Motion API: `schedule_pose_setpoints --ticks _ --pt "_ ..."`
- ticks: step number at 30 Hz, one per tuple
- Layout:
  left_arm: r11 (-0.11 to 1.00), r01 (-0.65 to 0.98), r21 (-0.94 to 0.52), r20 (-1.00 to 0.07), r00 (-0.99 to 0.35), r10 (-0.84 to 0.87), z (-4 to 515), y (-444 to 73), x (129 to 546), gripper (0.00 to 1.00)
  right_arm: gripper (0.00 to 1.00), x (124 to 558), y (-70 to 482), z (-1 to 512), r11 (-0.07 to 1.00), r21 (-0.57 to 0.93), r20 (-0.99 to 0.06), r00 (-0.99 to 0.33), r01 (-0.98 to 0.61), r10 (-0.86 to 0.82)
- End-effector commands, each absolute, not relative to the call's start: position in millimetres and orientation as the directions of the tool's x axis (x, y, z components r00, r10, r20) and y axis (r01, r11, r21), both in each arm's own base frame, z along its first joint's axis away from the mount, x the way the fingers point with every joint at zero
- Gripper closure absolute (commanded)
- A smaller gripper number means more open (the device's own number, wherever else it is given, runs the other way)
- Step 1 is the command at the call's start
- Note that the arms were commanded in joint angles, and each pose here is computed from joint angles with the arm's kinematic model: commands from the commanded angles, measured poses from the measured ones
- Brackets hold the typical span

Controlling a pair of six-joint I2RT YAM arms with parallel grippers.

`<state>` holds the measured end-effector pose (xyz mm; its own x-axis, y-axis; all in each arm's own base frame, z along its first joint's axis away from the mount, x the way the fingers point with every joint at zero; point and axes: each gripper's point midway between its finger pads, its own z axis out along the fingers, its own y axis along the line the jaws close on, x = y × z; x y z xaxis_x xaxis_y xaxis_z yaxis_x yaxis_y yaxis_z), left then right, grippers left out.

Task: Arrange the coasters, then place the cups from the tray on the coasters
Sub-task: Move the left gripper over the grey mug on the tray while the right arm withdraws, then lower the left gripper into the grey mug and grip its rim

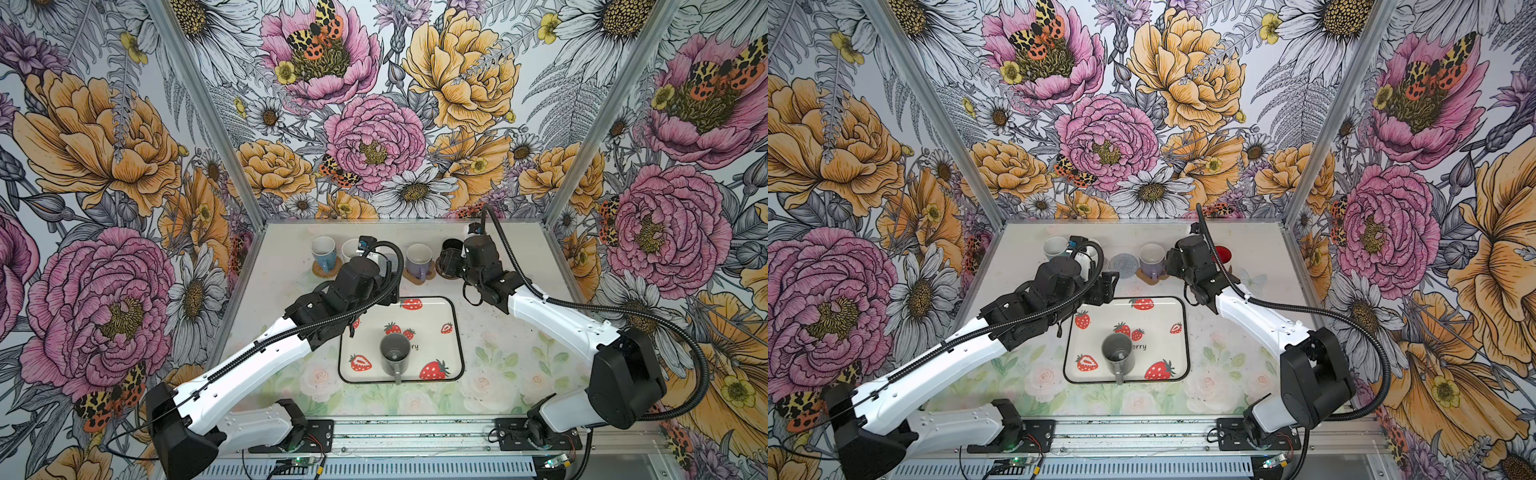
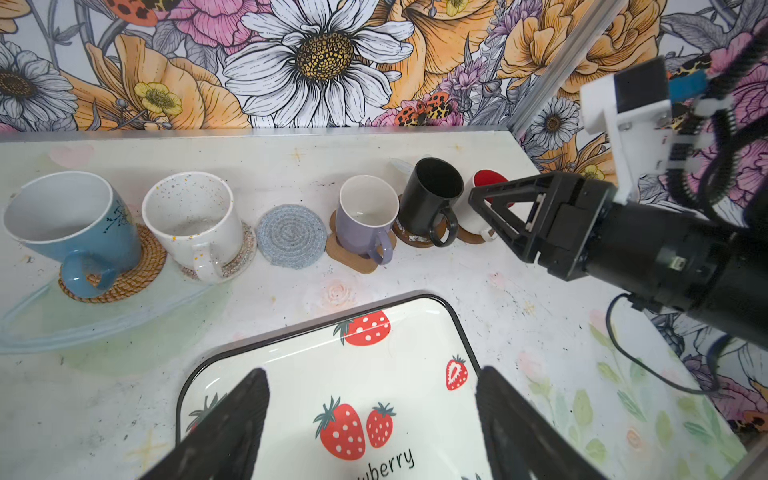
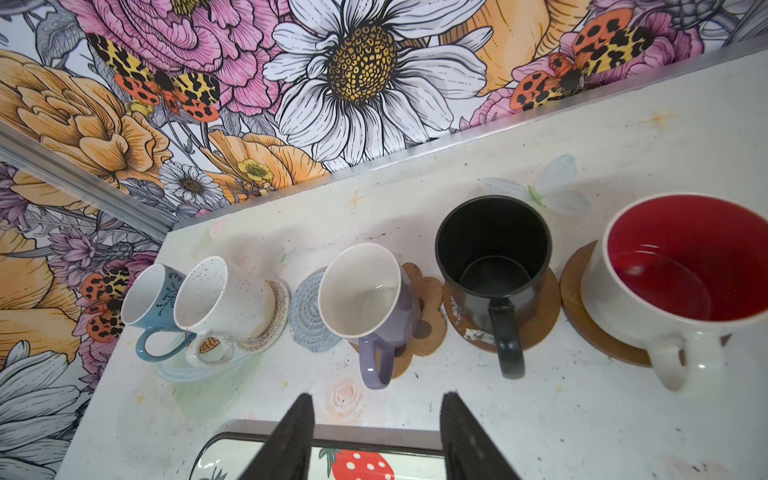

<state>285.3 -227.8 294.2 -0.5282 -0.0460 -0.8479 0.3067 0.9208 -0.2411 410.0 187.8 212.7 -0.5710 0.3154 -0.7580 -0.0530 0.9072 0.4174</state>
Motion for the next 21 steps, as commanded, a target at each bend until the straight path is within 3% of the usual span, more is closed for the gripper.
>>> schedule_pose_setpoints --ticks 1,21 --pt "0.919 0.303 -0.254 -0.800 -0.599 -0.024 277.2 -222.5 266.4 0.21 0.47 413.3 182.2 234.4 0.879 0.472 -0.781 -0.493 -0.064 0.383" --pt "0.909 0.321 -0.265 -0.629 -0.772 0.089 237.3 -212.3 186.3 0.25 0.45 415.4 179.4 222.2 0.860 0.507 -0.750 -0.519 -0.054 0.409"
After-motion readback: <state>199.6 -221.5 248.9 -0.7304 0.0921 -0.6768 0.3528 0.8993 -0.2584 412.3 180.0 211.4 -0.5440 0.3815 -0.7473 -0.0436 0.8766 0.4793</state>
